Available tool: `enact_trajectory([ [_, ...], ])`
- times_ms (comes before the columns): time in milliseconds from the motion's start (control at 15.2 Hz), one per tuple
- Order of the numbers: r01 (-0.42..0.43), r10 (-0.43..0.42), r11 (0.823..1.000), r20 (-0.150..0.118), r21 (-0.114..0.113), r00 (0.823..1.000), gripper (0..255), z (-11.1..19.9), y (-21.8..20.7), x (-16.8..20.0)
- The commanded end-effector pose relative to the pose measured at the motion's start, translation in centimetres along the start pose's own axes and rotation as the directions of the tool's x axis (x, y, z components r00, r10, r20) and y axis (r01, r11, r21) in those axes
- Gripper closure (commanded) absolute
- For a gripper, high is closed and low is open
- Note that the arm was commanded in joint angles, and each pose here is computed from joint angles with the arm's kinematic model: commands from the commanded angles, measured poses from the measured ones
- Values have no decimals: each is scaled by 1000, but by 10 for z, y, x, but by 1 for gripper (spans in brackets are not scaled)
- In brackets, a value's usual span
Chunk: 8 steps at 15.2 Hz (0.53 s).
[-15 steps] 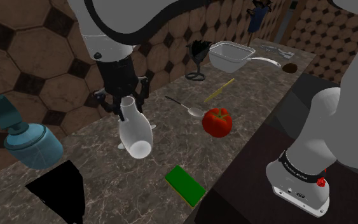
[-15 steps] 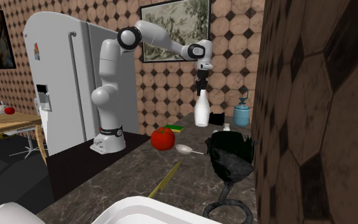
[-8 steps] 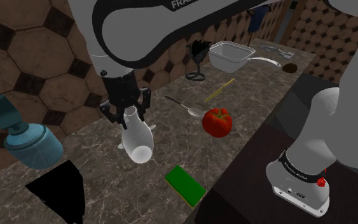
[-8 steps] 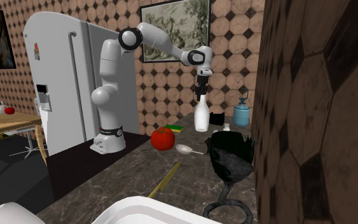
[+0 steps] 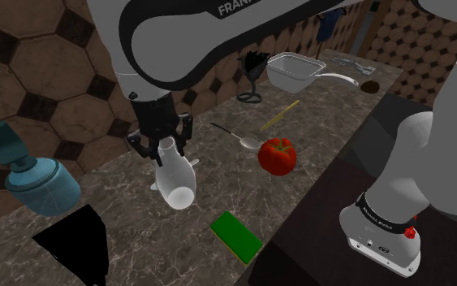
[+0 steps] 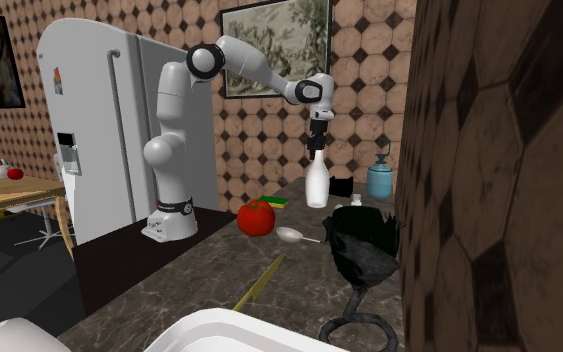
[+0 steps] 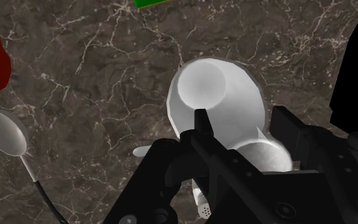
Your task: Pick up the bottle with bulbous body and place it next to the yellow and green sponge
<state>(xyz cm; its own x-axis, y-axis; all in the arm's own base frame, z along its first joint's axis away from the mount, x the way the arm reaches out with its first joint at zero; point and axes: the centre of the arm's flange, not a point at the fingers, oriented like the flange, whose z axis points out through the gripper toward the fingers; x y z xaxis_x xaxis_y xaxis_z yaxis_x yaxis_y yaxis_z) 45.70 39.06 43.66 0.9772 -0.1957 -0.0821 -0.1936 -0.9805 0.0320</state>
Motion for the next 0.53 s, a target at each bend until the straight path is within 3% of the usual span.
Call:
enact_trajectory([
  [0,0,0,1000,0,0,1000,0,0,0,0],
  [330,0,0,1000,0,0,1000,0,0,0,0],
  [462,0,0,1000,0,0,1000,0,-27,0,0],
])
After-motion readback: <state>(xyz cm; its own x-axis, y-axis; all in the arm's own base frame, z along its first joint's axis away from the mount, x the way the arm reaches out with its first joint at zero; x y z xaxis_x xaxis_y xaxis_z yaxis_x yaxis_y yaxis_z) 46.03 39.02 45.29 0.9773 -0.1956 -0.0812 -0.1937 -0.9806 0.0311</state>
